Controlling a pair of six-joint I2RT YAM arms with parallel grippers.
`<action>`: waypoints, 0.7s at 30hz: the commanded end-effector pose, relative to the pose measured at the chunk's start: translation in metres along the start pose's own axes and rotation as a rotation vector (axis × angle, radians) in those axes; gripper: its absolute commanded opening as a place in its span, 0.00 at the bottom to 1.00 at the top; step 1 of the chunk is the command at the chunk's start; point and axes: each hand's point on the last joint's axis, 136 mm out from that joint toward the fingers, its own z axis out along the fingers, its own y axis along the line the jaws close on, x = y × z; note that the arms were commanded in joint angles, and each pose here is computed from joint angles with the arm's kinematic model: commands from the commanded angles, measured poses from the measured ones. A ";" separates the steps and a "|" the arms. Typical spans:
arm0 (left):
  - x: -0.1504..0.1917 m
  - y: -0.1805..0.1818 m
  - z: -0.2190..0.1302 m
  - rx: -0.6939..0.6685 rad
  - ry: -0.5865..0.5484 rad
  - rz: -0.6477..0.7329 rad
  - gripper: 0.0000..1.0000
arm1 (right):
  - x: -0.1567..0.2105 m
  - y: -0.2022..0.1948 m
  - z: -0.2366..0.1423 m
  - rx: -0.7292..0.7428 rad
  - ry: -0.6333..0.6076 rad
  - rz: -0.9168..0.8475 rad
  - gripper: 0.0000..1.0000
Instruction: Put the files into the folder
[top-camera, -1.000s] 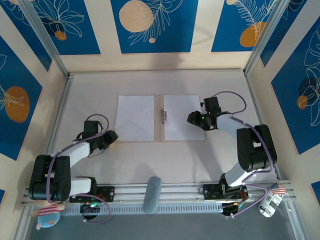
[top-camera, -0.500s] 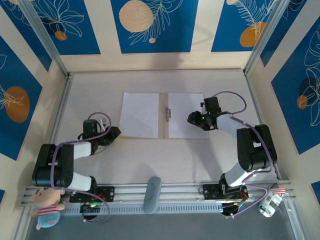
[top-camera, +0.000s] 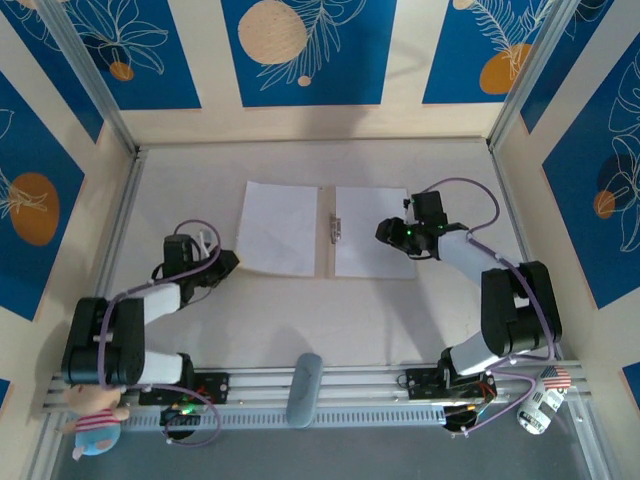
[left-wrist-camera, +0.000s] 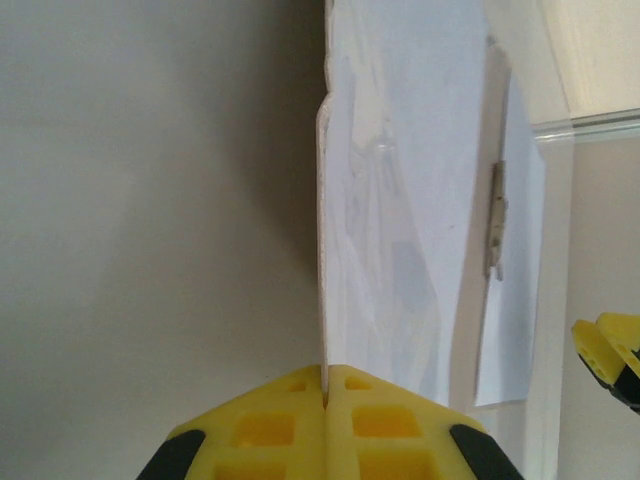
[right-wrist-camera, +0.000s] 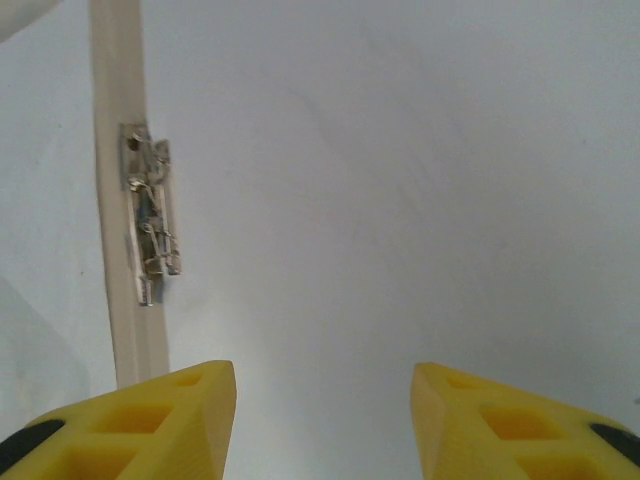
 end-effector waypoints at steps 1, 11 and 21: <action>-0.017 -0.020 -0.025 -0.110 -0.049 0.151 0.00 | 0.003 0.012 -0.009 -0.070 -0.008 -0.006 0.51; -0.061 -0.087 -0.108 -0.347 -0.193 0.405 0.00 | 0.000 0.016 -0.019 -0.101 -0.023 -0.002 0.51; -0.061 -0.132 -0.096 -0.573 -0.099 0.685 0.00 | 0.000 0.015 -0.021 -0.110 -0.022 0.014 0.51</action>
